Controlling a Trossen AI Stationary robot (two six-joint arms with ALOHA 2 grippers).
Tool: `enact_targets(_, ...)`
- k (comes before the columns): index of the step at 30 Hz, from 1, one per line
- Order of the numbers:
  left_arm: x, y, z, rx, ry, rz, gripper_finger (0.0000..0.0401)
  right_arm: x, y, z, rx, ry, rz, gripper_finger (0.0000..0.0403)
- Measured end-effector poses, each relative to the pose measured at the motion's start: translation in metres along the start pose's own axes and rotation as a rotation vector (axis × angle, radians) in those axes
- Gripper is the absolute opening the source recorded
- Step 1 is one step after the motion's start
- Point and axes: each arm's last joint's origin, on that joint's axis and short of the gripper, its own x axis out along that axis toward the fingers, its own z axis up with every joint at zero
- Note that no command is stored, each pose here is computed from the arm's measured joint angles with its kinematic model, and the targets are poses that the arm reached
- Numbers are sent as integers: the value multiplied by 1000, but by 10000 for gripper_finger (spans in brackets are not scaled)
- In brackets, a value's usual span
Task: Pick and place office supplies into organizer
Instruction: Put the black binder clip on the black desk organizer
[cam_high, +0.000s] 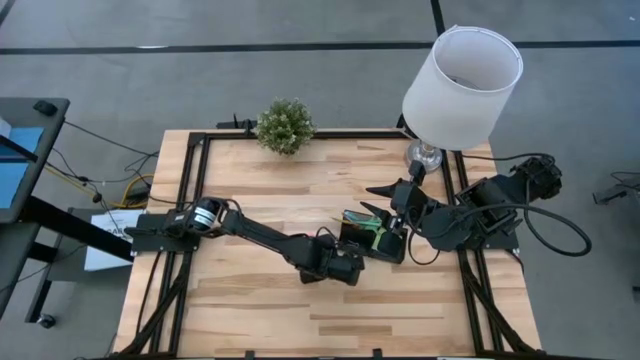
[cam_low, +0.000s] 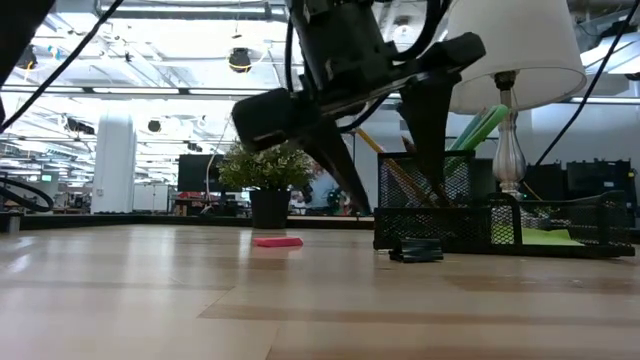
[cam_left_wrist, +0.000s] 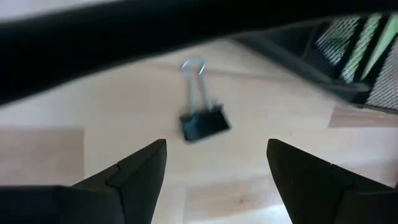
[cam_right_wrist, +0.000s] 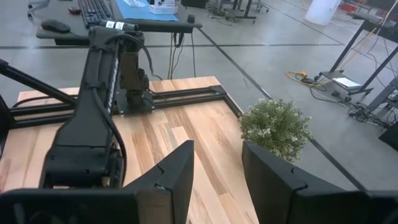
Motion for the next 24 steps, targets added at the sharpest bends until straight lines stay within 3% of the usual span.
enact_targets(4, 2, -6, 6, 25, 44, -11, 271, 0, 0, 0, 0, 0, 0, 129)
enact_targets(11, 20, -3, 5, 0, 178, 68, 277, 0, 0, 0, 3, -2, 1, 129)
enact_targets(14, 23, -2, 4, -10, 220, 86, 300, 0, 0, 1, 11, -9, 3, 129)
enact_targets(19, 24, -2, 7, -7, 116, 57, 357, 0, 0, 1, 13, -10, 3, 129)
enact_targets(24, 31, -4, 10, -6, 148, 60, 395, 0, 0, 1, 13, -10, 3, 129)
